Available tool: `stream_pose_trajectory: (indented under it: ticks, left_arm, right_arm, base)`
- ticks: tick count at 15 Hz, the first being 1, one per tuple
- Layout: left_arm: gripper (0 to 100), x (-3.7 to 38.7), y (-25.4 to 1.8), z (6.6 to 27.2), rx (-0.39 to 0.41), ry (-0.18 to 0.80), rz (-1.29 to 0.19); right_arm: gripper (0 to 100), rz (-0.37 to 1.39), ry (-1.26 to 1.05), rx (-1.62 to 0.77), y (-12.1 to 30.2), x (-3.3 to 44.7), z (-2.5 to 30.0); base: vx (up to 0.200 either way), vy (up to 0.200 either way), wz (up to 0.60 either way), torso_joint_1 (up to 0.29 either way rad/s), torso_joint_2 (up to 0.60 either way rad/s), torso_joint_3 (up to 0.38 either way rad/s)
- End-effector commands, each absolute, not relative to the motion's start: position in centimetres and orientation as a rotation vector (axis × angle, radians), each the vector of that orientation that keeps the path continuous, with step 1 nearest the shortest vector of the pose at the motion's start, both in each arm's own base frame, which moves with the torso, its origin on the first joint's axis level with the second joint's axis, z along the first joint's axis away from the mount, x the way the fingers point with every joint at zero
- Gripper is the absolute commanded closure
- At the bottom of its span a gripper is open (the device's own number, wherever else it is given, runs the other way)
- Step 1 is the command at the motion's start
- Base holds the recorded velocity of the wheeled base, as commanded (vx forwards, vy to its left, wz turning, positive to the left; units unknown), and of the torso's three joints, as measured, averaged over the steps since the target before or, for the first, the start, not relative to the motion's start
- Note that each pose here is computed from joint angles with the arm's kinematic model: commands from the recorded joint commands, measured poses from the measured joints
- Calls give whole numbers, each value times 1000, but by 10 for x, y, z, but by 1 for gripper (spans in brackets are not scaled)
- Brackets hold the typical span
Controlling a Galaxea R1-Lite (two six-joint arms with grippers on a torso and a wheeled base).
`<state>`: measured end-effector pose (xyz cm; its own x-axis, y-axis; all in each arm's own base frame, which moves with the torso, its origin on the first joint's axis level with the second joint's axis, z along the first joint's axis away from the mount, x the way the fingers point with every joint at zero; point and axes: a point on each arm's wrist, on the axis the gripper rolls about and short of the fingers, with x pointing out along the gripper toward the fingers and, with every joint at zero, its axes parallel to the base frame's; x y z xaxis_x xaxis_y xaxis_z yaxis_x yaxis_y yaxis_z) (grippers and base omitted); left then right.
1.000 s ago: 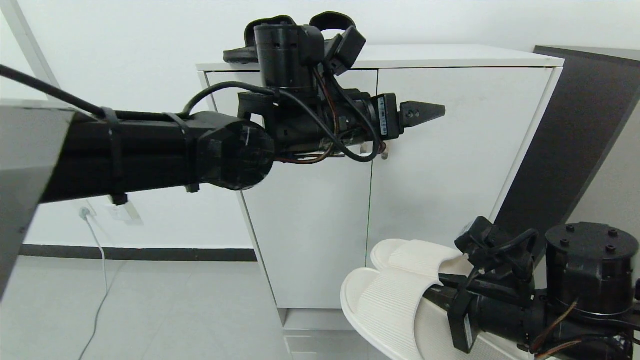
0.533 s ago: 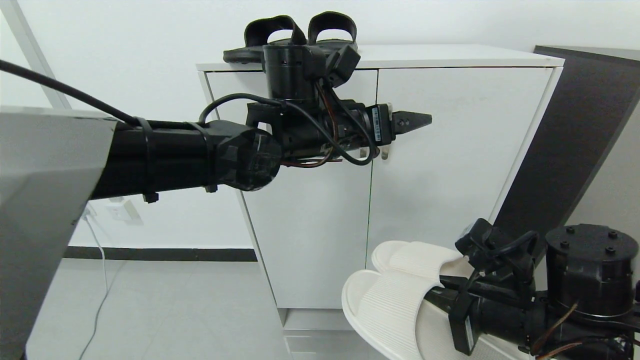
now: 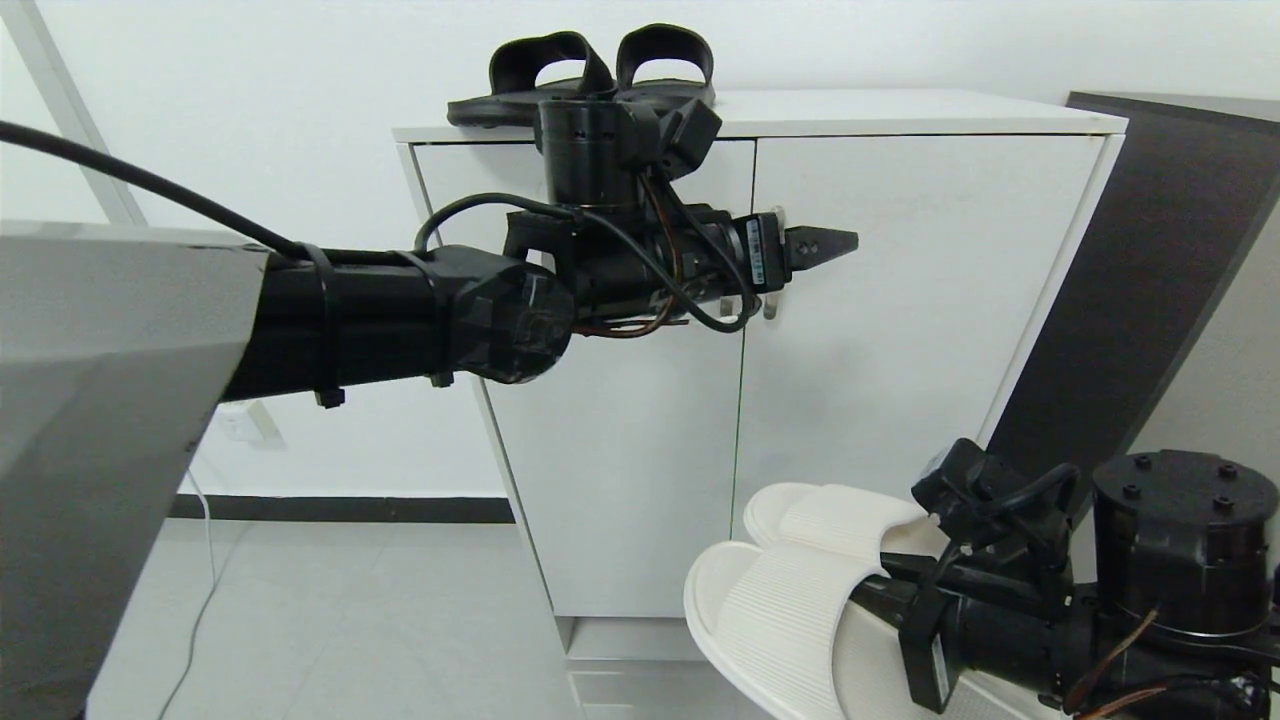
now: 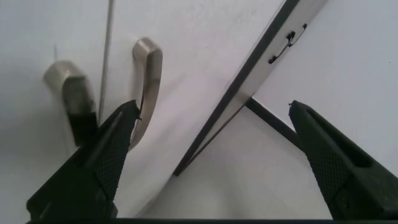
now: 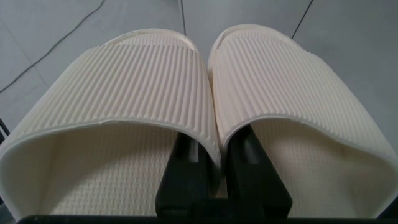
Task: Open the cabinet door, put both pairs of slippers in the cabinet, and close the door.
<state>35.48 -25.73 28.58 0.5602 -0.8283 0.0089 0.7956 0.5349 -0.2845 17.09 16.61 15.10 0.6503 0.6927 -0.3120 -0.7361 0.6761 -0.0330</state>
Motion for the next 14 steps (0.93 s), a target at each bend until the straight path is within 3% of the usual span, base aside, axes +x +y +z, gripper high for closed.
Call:
stream_pose_trajectory:
  ticks: [1, 4, 5, 14]
  left_arm:
    - [0, 361, -265, 281, -272, 137, -958]
    - [0, 362, -270, 283, -272, 145, -962]
    - [100, 362, -270, 283, -272, 147, -962]
    - [100, 326, -262, 289, -290, 202, -989]
  right_arm:
    - [100, 817, 287, -163, 166, 170, 151]
    - [100, 817, 281, -160, 165, 169, 152]
    - [100, 817, 278, -159, 164, 169, 153]
    - [100, 860, 292, -170, 163, 157, 149]
  base:
    - [0, 0, 0, 0, 0, 0]
    - [0, 0, 0, 0, 0, 0]
    - [0, 0, 0, 0, 0, 0]
    - [0, 0, 0, 0, 0, 0]
